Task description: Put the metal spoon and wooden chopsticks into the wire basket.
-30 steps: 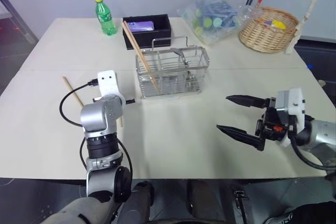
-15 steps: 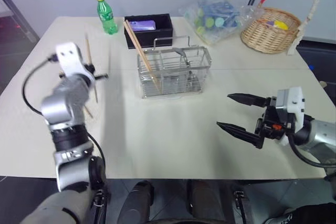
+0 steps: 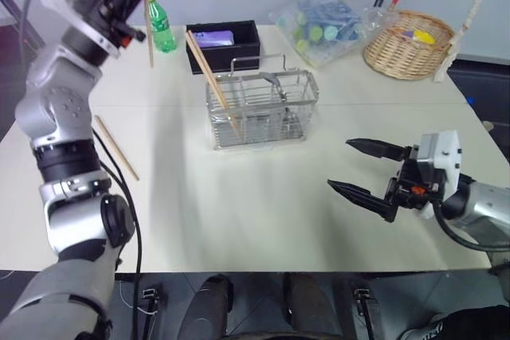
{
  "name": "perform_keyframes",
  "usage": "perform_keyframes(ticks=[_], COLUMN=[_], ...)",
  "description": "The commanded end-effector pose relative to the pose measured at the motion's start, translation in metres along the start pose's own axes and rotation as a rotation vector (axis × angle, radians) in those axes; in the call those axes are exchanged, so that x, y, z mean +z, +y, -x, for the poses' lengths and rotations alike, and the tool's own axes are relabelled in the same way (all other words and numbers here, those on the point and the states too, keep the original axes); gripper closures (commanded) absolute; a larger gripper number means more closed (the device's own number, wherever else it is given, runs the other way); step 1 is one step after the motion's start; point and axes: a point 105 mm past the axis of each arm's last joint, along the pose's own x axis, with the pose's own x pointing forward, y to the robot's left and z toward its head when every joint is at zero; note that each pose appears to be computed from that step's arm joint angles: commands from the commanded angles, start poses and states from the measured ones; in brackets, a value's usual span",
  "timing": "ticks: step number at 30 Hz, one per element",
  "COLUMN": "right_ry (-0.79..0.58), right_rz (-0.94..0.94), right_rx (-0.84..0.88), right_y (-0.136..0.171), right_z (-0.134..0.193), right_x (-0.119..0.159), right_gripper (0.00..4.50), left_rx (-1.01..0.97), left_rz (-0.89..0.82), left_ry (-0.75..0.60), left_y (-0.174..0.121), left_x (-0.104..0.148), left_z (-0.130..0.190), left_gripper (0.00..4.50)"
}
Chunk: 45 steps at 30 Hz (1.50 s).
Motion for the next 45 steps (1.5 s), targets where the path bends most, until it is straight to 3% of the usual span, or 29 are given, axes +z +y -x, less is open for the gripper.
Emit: perform_keyframes(ticks=[1, 12, 25, 45], right_ry=[-0.031, -0.049, -0.056, -0.093], right_rz=[0.044, 0.042, 0.033, -0.026], right_rx=[0.004, -0.022, -0.023, -0.074], right_y=[0.006, 0.009, 0.01, 0.006], right_z=[-0.003, -0.006, -0.007, -0.006], right_x=[0.008, 0.007, 0.008, 0.015], right_gripper=[0.0, 0.0, 0.0, 0.0], left_rx=[-0.086, -0.147, -0.122, -0.094], left_rz=[0.078, 0.275, 0.293, 0.285], left_ry=[-0.119, -0.127, -0.032, 0.04], left_y=[-0.009, -0.03, -0.05, -0.061], left_x=[0.019, -0.036, -0.091, -0.122], left_z=[-0.012, -0.028, -0.019, -0.009], left_gripper=[4.43, 4.43, 4.43, 4.43])
